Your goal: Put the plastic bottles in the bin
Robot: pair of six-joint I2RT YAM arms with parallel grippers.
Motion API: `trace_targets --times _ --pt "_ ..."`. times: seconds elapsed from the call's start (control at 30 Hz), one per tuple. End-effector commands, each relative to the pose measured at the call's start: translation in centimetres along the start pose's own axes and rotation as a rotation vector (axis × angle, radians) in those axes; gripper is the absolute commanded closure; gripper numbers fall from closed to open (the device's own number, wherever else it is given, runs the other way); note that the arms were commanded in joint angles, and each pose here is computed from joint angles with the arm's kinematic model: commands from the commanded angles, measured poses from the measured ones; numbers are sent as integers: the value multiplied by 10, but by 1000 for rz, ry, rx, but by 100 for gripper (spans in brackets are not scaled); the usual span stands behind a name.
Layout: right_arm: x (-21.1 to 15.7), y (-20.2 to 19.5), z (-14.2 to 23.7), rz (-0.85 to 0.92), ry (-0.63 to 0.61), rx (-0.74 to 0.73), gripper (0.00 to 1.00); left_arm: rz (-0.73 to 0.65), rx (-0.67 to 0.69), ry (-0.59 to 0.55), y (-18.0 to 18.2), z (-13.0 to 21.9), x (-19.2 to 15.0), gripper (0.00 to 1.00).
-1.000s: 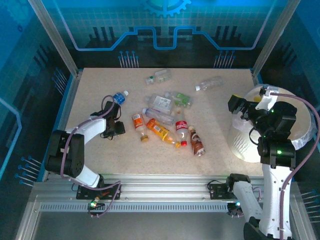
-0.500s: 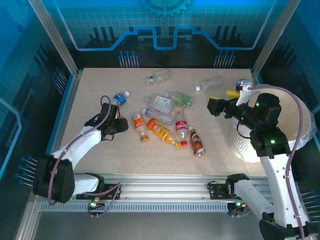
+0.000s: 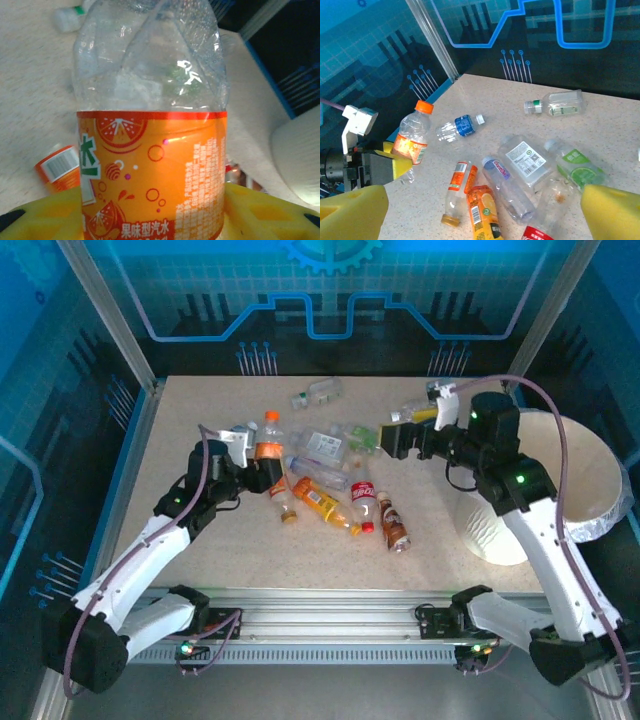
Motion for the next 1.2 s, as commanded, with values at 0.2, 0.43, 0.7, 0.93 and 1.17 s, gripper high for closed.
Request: trace_targets --times 0.2,0.43,0.7,0.93,1.17 --pt "-5 52 -39 -150 190 226 0 -351 -236 -213 -96 6 57 59" --pt "-21 77 -64 -147 273 335 0 -431 -332 -252 -128 1 60 59" --pt "-41 86 -90 -155 366 339 0 -435 -397 -283 -145 1 62 59" --pt "-53 94 -96 -144 423 371 16 -438 -400 -293 -147 -1 64 59" --pt "-61 90 -101 -134 433 363 41 -428 -377 -284 -144 -9 63 60"
Point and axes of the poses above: each hand's point on the last joint's axis, 136 mm out from that joint toward the fingers, its own z axis back along the fingers, its own y axis along the line the jaws close on, x = y × z, the point moved 1 cm from there along z, back along the fingers, and after that the axes turned 10 degrees about -z, right-handed, at the moved point
